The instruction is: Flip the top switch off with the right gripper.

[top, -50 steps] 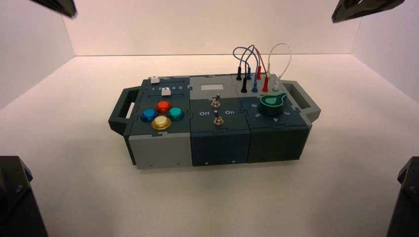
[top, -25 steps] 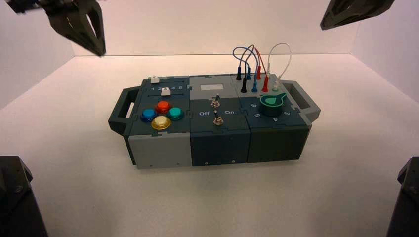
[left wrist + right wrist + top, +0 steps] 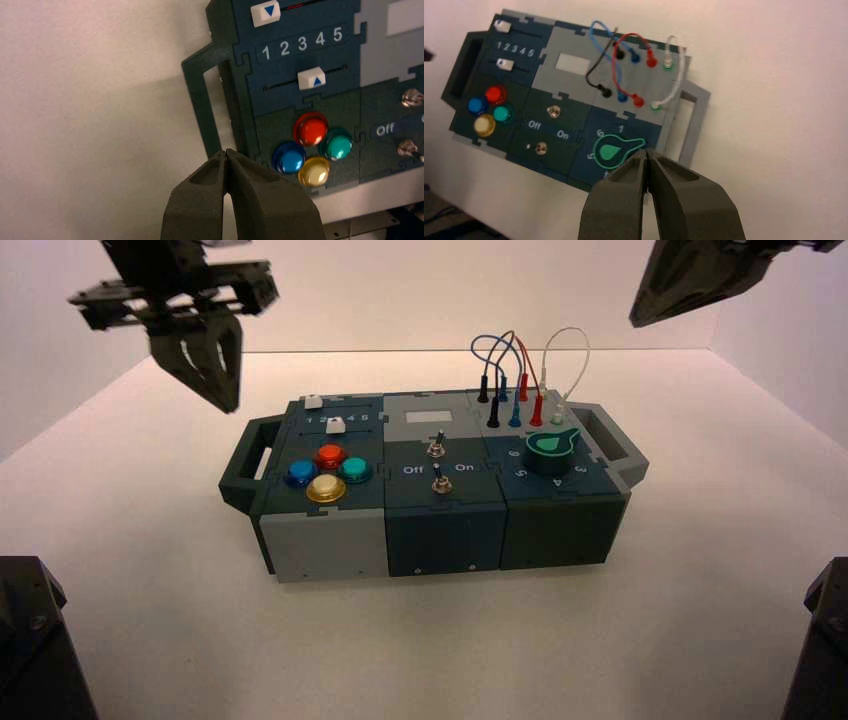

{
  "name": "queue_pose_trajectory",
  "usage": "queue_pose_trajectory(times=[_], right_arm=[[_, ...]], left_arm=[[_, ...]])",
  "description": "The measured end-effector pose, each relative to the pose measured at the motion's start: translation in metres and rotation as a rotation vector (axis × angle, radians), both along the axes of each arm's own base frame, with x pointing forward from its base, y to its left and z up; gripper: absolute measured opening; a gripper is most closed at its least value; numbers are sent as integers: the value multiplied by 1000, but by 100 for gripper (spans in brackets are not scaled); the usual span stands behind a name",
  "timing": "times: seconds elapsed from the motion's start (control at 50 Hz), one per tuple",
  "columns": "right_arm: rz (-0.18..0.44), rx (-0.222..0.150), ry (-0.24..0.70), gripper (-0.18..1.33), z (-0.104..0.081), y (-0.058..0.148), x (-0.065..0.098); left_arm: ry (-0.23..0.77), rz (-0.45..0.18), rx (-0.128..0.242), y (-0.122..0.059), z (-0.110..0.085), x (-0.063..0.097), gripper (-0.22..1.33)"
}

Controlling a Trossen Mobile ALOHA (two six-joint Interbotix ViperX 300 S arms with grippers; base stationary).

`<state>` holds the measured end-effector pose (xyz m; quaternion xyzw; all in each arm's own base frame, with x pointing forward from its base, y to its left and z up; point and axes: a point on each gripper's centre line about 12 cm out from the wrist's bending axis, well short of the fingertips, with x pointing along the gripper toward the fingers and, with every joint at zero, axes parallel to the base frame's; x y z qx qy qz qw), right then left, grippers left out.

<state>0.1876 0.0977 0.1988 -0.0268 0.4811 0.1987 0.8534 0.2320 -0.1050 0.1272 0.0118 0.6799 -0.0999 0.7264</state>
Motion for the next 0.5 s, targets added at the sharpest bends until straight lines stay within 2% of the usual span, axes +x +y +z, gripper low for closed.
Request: queue_pose_trajectory(times=[0.16, 0.5], right_arm=[[20, -8, 40, -14, -3, 8, 5], [23, -21, 75, -14, -7, 14, 15]], left_arm=[[29, -1, 13, -4, -14, 9, -17], [99, -8, 39, -11, -44, 22, -17]])
